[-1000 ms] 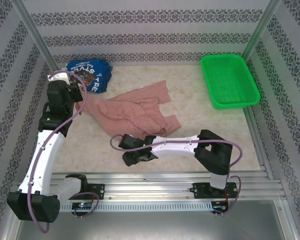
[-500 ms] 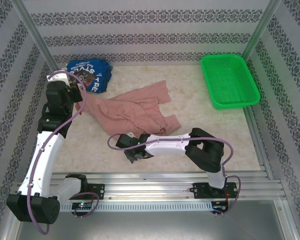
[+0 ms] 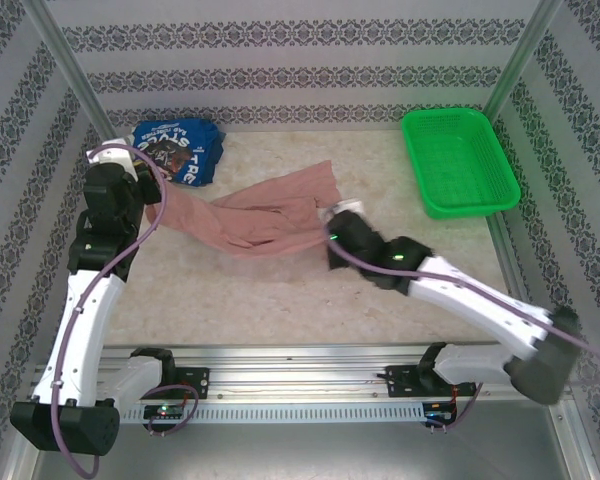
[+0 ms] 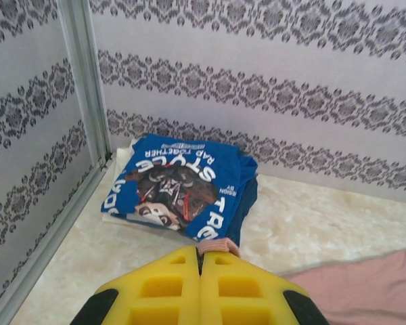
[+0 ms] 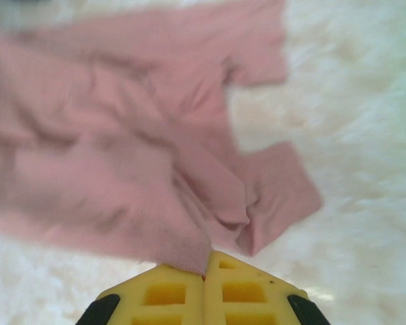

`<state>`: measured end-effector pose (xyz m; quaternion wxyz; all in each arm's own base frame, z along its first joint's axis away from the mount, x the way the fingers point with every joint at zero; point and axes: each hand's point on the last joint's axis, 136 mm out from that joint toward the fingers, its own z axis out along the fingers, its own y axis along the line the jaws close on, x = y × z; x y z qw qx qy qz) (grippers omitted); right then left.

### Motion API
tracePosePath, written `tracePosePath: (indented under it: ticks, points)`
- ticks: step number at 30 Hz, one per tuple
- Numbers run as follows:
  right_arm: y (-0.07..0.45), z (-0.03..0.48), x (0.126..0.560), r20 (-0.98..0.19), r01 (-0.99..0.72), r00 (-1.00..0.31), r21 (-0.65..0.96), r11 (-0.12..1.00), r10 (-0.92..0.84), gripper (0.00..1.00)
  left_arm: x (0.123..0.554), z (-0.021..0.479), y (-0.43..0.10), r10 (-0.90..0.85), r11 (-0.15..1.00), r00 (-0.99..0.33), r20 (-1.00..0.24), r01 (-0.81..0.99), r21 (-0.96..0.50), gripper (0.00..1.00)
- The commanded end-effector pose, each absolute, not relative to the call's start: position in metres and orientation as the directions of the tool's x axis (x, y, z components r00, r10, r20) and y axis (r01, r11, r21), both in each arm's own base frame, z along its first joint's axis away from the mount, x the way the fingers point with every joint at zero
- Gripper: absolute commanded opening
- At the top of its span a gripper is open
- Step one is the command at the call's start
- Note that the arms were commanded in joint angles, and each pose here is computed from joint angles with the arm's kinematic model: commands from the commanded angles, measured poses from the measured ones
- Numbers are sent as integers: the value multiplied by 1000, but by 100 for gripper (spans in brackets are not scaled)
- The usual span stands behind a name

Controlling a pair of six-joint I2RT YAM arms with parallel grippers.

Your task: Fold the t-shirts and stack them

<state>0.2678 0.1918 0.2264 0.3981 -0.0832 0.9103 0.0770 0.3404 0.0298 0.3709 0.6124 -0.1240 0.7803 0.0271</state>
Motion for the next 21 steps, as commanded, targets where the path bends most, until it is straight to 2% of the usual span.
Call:
tracePosePath:
  ticks: [1,7,12,17,21]
  points:
    - [131,232,265,-727,-140,-678,-18,990,-109,0,323,413,22,-192,969,-122,-974,-183,-168,0]
    - [66,300,268,-805,-31,-593,13,999,-8,0,299,446,22,-190,970,-50,-980,-161,-180,0]
    - [38,355,278,-855,6,-516,52,999,48,0,294,464,18,-165,978,-21,-986,-131,-161,0]
    - [30,399,312,-878,4,-476,62,998,57,0,329,475,6,-152,986,-34,-988,-69,-150,0]
    - [34,416,354,-867,-12,-483,143,990,120,0,382,488,-9,-173,985,-52,-984,7,-173,0]
